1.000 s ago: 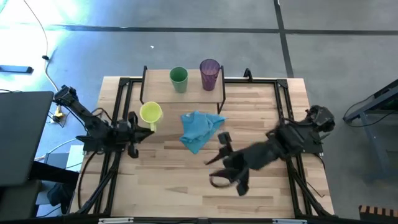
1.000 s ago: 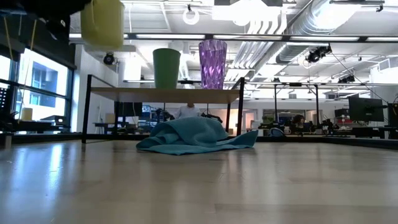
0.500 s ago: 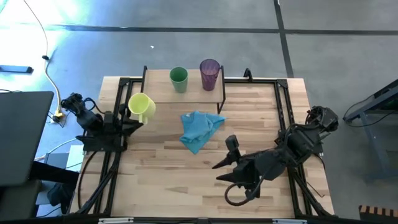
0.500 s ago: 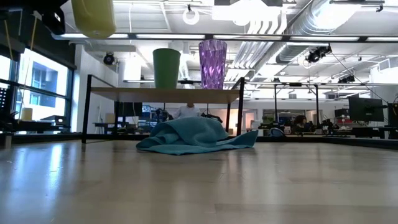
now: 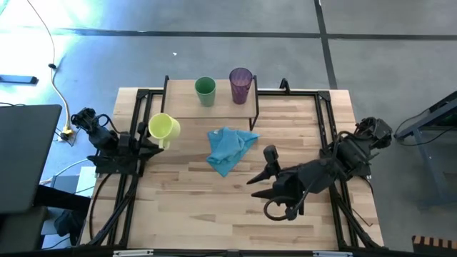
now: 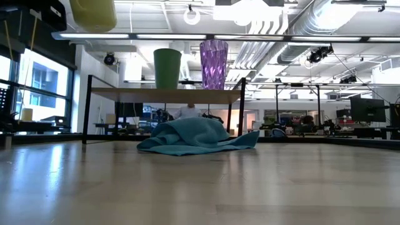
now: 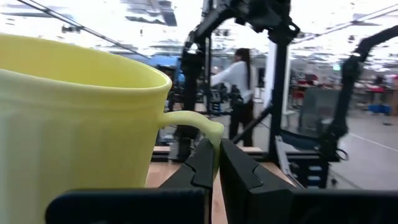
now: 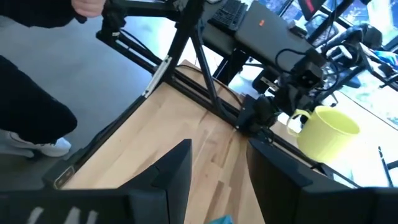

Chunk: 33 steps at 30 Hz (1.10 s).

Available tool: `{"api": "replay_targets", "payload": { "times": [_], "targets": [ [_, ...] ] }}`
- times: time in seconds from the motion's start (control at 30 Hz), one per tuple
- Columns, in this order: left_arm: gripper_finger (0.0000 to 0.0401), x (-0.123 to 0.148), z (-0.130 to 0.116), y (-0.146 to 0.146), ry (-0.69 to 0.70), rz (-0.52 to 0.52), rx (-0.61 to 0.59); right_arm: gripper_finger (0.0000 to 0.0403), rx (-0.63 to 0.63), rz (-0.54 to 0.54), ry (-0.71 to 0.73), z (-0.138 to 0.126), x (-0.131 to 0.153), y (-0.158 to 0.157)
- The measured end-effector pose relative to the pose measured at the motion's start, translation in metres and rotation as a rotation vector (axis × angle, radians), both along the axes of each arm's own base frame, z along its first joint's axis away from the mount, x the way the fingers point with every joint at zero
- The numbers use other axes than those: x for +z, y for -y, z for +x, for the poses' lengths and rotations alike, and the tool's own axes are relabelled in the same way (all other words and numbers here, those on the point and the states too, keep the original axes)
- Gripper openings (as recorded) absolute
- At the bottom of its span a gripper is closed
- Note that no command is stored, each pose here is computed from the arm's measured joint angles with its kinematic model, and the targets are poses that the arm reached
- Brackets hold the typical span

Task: Stack small to large cups/mugs on shelf
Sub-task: Put the yellow mug on the shelf

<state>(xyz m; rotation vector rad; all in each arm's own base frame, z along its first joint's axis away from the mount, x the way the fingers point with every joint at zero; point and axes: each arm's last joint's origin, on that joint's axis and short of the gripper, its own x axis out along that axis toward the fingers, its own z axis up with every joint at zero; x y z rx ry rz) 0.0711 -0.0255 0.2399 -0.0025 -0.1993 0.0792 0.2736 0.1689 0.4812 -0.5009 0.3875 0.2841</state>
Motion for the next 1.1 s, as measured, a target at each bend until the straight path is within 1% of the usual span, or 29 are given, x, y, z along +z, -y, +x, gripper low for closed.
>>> {"api": "replay_targets", "payload": {
  "times": [0.13,0.3,0.4,0.6,0.8,0.97,1.03,1.1],
  "targets": [
    [0.0,-0.001,0.0,0.002,-0.002,0.01,-0.073,0.0138,0.026,0.015,-0.012,0.004,0.0,0.005],
    [0.0,-0.002,0.0,0.005,-0.004,0.052,-0.152,0.0131,0.038,0.025,-0.021,0.008,0.0,0.013],
    [0.0,-0.004,0.001,0.006,-0.018,0.064,-0.178,0.0129,0.058,0.03,-0.022,0.011,0.0,0.016],
    [0.0,-0.006,0.001,0.006,-0.045,0.068,-0.175,0.0128,0.051,0.031,-0.023,0.015,0.0,0.024],
    [0.0,-0.007,0.004,0.0,-0.053,0.072,-0.105,0.0128,0.012,0.031,-0.023,0.02,0.0,0.035],
    [0.0,-0.007,0.006,-0.006,-0.043,0.069,-0.115,0.0128,-0.022,0.022,-0.032,0.024,-0.001,0.046],
    [0.0,-0.007,0.007,-0.009,-0.04,0.068,-0.121,0.0128,-0.035,0.016,-0.048,0.022,-0.001,0.051],
    [0.0,-0.006,0.008,-0.011,-0.036,0.07,-0.129,0.0128,-0.046,0.034,-0.045,0.018,0.002,0.055]
  ]
}}
